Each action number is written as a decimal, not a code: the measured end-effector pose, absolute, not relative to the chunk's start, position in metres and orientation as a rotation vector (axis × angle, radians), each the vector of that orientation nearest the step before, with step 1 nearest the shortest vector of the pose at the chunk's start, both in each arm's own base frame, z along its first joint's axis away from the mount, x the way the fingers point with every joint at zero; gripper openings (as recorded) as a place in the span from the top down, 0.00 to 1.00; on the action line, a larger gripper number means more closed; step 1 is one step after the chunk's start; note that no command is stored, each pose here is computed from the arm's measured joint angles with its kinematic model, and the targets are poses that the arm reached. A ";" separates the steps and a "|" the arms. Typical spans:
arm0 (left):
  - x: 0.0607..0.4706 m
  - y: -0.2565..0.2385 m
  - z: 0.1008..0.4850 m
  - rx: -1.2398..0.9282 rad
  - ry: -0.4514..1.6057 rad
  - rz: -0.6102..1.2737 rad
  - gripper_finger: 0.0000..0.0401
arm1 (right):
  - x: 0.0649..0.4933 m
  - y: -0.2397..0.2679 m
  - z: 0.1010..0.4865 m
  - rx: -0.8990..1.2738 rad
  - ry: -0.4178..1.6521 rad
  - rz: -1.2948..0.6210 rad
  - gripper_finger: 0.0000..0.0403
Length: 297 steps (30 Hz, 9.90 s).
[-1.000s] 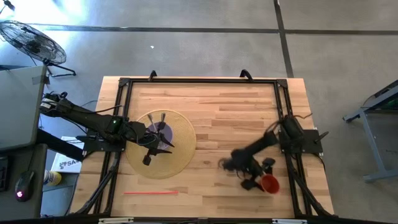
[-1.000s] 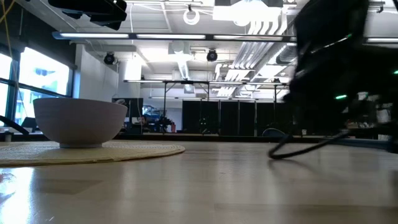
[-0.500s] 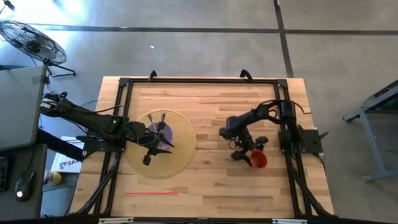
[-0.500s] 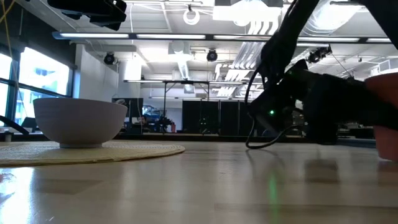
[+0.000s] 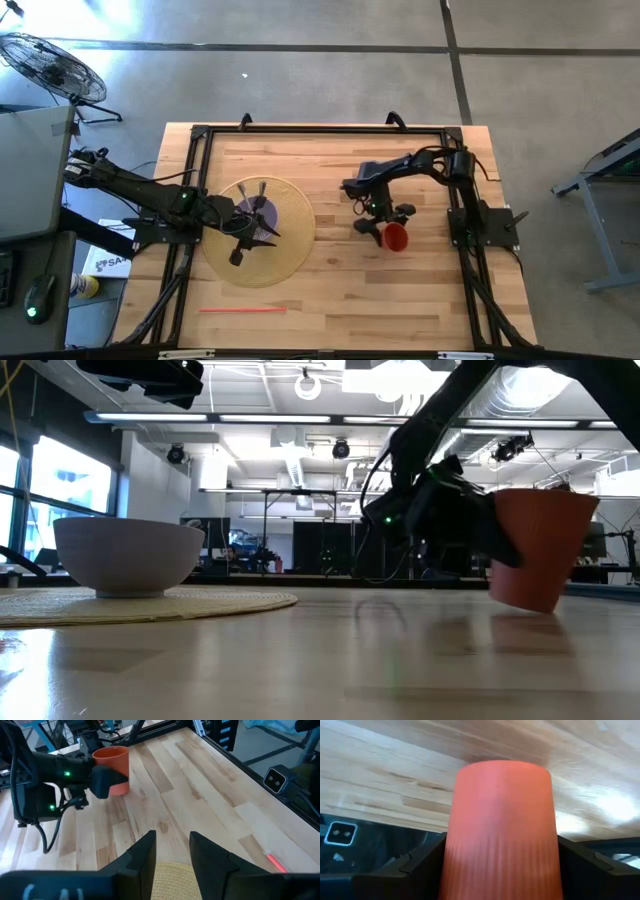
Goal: Pick & Place Utensil
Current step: Put the orange cup on the brown placemat, then put the orange straw in the orange cup
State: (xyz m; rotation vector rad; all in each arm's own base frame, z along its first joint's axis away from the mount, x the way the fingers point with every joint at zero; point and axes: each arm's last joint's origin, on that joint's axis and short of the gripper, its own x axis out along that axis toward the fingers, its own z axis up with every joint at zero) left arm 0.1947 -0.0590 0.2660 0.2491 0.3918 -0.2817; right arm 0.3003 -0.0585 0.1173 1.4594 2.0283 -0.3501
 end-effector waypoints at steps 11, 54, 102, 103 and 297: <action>0.194 -0.059 0.264 0.252 0.410 -0.283 0.71 | 0.304 -0.060 0.114 1.444 1.971 -0.284 0.19; 0.193 -0.058 0.261 0.257 0.443 -0.286 0.71 | 0.327 -0.059 0.283 0.696 1.670 -0.467 0.14; 0.193 -0.059 0.263 0.240 0.426 -0.281 0.71 | 0.156 0.125 0.162 0.313 0.786 -0.467 0.14; 0.194 -0.059 0.263 0.233 0.423 -0.279 0.71 | 0.156 0.126 0.160 0.303 0.792 -0.472 0.14; 0.160 -0.047 0.276 0.148 0.441 -0.233 0.71 | 0.437 -0.006 0.177 -0.094 0.478 -0.610 0.05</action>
